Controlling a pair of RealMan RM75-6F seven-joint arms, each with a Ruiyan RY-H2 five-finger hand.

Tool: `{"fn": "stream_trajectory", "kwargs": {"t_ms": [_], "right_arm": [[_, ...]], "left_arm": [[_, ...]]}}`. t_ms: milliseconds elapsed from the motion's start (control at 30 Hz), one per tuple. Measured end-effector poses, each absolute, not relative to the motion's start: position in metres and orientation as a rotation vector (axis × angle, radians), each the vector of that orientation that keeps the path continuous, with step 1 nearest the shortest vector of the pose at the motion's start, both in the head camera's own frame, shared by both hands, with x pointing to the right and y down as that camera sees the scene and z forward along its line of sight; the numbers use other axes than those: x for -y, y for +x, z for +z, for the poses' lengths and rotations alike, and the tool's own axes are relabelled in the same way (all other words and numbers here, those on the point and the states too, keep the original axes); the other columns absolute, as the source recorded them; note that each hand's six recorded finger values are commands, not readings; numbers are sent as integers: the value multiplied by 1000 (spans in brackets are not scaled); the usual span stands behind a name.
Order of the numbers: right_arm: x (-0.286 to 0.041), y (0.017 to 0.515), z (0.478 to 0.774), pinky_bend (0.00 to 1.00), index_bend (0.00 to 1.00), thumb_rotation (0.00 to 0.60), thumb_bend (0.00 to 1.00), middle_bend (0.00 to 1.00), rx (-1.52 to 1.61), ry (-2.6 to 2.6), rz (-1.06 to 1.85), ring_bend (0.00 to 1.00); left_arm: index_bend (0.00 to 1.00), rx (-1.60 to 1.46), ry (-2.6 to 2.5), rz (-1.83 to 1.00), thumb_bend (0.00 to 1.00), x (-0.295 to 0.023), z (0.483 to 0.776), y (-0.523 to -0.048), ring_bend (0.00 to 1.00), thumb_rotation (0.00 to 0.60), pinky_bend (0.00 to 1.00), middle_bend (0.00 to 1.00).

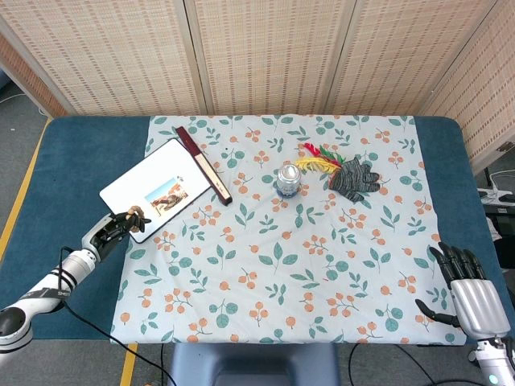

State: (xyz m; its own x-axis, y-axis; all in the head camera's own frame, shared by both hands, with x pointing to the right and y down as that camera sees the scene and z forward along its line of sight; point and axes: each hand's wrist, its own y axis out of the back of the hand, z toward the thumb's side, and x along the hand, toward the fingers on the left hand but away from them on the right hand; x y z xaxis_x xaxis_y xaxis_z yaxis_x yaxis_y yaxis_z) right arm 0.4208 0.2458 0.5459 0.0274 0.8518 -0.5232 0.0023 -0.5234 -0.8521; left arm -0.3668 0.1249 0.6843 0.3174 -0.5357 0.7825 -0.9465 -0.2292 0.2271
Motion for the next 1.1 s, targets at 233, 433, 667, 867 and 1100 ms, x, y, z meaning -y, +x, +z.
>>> {"fn": "stream_trajectory", "kwargs": {"t_ms": [233,433,667,867,1100], "right_arm": [[-247,420,544,0,0,393,167,0,887,-1626,1568,0],[-247,420,543,0,0,391,167,0,889,-1628,1567,0],[-247,420,545,0,0,391,166,0,884,-1635,1568,0],[-246,421,545,0,0,392,167,0,888,-1633,1569,0],[-245,422,544,0,0,391,167,0,890,-1632,1570,0]], "left_arm": [[632,1314,1875,729,1000,-127,683,-366,267,600,0,614],[631,1312,2011,880,1000,-133,684,-363,267,600,0,611],[618,1233,2274,1198,1000,-162,693,-343,248,600,0,594],[606,1142,2488,1452,1000,-188,701,-318,240,600,0,582],[574,1133,2700,1673,1000,-208,709,-298,209,600,0,548]]}}
